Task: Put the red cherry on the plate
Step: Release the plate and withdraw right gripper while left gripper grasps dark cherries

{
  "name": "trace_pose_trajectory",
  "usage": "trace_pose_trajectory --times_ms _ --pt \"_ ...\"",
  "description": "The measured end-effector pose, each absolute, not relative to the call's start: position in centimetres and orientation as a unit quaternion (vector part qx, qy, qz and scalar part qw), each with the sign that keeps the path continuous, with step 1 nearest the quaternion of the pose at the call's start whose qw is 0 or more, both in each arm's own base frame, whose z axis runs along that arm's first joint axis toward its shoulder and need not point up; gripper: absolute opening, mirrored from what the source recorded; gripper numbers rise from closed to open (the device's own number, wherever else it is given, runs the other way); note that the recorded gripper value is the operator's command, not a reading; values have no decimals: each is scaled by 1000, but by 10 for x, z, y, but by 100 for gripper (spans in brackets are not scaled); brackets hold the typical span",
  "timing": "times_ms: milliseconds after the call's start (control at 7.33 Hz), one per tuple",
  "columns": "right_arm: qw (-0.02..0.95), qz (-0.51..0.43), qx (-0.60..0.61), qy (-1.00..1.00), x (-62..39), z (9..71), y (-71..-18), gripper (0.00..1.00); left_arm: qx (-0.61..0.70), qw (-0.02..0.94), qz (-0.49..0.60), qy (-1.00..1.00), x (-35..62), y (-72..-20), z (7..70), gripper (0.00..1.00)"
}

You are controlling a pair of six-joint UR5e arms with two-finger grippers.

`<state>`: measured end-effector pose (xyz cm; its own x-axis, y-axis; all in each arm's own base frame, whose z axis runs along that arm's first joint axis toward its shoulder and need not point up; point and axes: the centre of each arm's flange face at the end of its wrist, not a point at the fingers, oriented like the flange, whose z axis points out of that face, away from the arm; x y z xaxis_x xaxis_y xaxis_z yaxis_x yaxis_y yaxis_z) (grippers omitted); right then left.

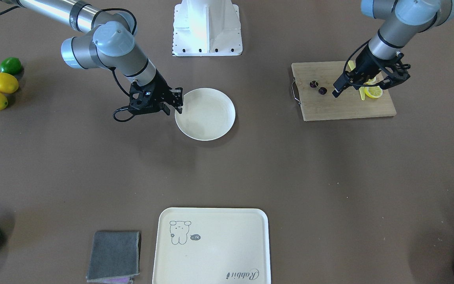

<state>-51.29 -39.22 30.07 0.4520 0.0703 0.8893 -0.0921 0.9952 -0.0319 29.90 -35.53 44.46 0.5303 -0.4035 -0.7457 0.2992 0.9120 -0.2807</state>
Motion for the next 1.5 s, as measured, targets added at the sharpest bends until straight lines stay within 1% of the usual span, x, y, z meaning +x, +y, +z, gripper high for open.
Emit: trace_pose_trajectory --times_ms 273,682,1091,1227,1364,1500 --pt "849 59 19 -524 -491 300 -411 100 -56 875 -213 430 329 -332 442 95" --pt "850 79 20 -520 -448 316 -441 100 -58 882 -209 418 350 -311 452 84" --pt "856 71 28 -511 -393 347 -448 100 -60 884 -206 417 357 -306 460 62" --pt "858 71 28 -508 -380 356 -446 100 -61 884 -205 416 359 -306 462 58" --pt "860 71 27 -505 -371 363 -443 100 -61 885 -204 415 361 -305 463 56" --pt "861 71 27 -502 -365 368 -441 100 -62 885 -203 414 362 -305 463 45"
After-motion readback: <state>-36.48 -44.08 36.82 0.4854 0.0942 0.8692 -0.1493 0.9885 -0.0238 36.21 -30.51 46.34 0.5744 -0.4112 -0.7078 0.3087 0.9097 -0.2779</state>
